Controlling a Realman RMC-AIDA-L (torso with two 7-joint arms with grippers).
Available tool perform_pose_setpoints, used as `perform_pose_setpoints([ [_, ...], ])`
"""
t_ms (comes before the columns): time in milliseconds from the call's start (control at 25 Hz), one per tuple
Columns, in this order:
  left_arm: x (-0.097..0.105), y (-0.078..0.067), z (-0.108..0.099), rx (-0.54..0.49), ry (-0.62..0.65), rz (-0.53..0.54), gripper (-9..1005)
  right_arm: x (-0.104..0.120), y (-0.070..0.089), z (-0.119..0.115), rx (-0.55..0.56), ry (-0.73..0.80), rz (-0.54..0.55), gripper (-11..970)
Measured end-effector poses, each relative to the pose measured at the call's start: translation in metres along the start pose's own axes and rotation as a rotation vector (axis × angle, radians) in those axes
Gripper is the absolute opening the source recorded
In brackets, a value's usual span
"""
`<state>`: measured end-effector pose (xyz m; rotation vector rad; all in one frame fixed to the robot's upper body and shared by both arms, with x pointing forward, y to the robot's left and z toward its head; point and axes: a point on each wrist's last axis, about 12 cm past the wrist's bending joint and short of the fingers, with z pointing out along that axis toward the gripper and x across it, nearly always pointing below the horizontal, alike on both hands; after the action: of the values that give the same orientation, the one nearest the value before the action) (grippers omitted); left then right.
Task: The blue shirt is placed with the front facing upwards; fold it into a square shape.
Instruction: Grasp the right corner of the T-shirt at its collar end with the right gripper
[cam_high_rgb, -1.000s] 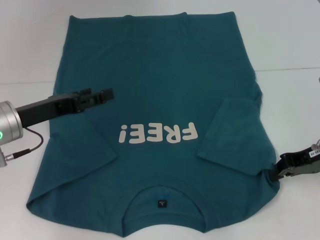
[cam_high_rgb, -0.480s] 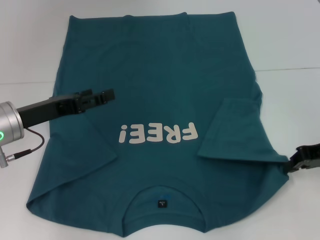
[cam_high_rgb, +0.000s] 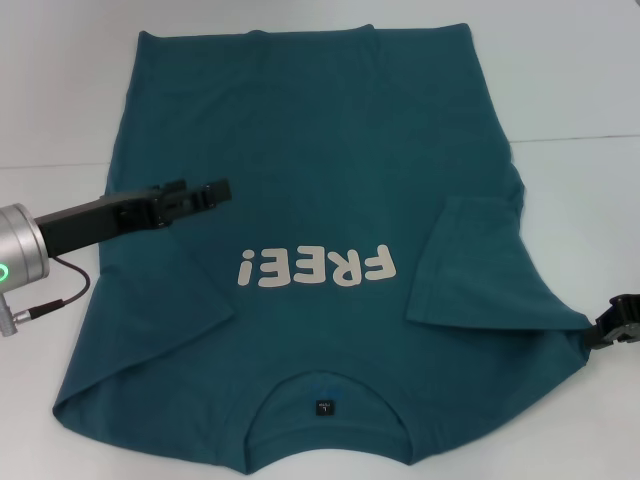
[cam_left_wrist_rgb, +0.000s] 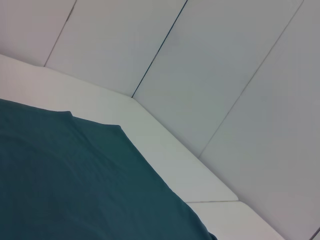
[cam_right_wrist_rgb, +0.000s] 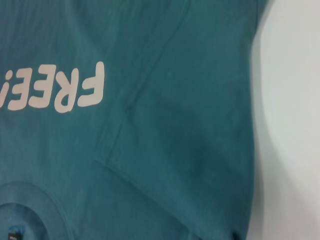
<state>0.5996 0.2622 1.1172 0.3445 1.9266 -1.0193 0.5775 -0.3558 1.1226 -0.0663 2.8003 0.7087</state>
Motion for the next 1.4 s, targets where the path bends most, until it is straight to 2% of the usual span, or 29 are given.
perform_pose_setpoints([
  [440,-0.001,0.004,-0.006,-0.021,0.011,-0.042,905,0.004,0.001,0.002,-0.016,0.021,-0.022,33],
  [600,-0.009,0.010,-0.026,-0.085,0.083,-0.091,904,0.002,0.004,0.001,-0.018,0.023,-0.033,33],
  [800,-0.023,0.007,-0.056,-0.156,0.173,-0.135,905,-0.002,0.009,-0.004,-0.024,0.028,-0.054,33],
  [920,-0.025,0.006,-0.066,-0.197,0.217,-0.173,904,-0.004,0.013,-0.007,-0.028,0.029,-0.072,33],
  [1200,-0.014,0.010,-0.069,-0.267,0.339,-0.246,903,-0.003,0.016,-0.007,-0.030,0.040,-0.083,32],
  [1400,-0.011,0.005,-0.070,-0.244,0.383,-0.267,903,-0.003,0.015,-0.007,-0.031,0.039,-0.094,33],
])
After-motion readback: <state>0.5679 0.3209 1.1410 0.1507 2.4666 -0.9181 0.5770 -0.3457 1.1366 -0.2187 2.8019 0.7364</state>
